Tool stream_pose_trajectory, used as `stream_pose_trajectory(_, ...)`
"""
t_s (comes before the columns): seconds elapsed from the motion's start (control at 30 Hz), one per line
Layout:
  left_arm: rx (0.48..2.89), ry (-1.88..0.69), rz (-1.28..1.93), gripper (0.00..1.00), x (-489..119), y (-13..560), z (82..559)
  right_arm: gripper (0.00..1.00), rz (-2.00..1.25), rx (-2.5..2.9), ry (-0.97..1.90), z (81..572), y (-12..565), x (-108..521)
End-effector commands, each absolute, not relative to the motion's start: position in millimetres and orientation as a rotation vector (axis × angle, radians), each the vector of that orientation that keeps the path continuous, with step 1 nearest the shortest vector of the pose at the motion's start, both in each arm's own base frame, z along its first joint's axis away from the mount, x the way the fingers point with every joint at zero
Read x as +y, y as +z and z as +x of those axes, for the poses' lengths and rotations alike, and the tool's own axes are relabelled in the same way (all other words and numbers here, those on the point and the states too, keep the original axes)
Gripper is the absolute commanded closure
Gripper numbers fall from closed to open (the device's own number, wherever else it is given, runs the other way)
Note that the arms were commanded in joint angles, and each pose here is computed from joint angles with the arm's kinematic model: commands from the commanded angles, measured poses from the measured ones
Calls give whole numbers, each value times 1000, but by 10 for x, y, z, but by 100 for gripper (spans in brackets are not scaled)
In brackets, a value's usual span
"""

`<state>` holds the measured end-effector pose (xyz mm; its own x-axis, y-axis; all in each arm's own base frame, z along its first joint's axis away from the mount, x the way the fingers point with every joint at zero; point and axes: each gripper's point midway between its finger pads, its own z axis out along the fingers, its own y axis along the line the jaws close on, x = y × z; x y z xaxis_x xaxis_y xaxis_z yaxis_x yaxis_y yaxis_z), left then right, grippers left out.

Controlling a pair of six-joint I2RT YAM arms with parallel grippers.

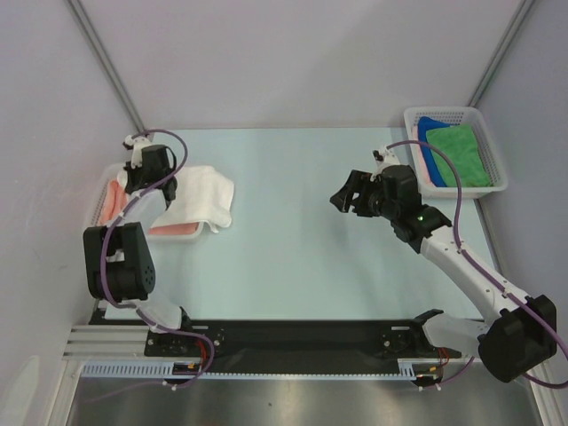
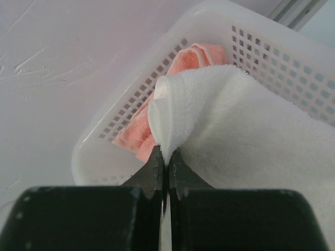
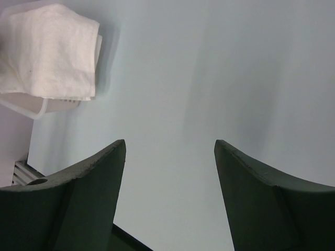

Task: Fold and stack the towels
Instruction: Neatly place the folded towel into the bin

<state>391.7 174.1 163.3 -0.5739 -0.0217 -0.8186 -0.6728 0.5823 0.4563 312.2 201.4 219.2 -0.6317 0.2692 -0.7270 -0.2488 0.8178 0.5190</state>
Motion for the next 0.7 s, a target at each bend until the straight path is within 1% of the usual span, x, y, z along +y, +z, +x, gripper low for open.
stream_pose_trajectory(0.0,1887,962,-639,100,1950,1829,4067,25,-33,2085,777,3074,2315,2067)
stream_pose_trajectory(0.1,1904,986,-643,100,2009,1730,4117,26,-43,2100,777,3064,2264,2096)
stream_pose_trajectory(0.23,1901,1007,-679,100,2148,1734,4172,26,-60,2110,783,3052,2224,2154)
stream_pose_trajectory(0.3,1937,1016,-697,100,2212,1657,4163,26,-62,2115,786,3052,2206,2170)
stream_pose_trajectory(0.47,1939,994,-795,100,2420,1657,4115,26,-67,2121,787,3059,2184,2193)
stream_pose_trajectory(0.63,1952,986,-838,100,2480,1650,4107,26,-75,2122,785,3056,2179,2206)
stream_pose_trajectory(0.67,1966,981,-838,97,2476,1622,4107,26,-69,2124,781,3061,2169,2194)
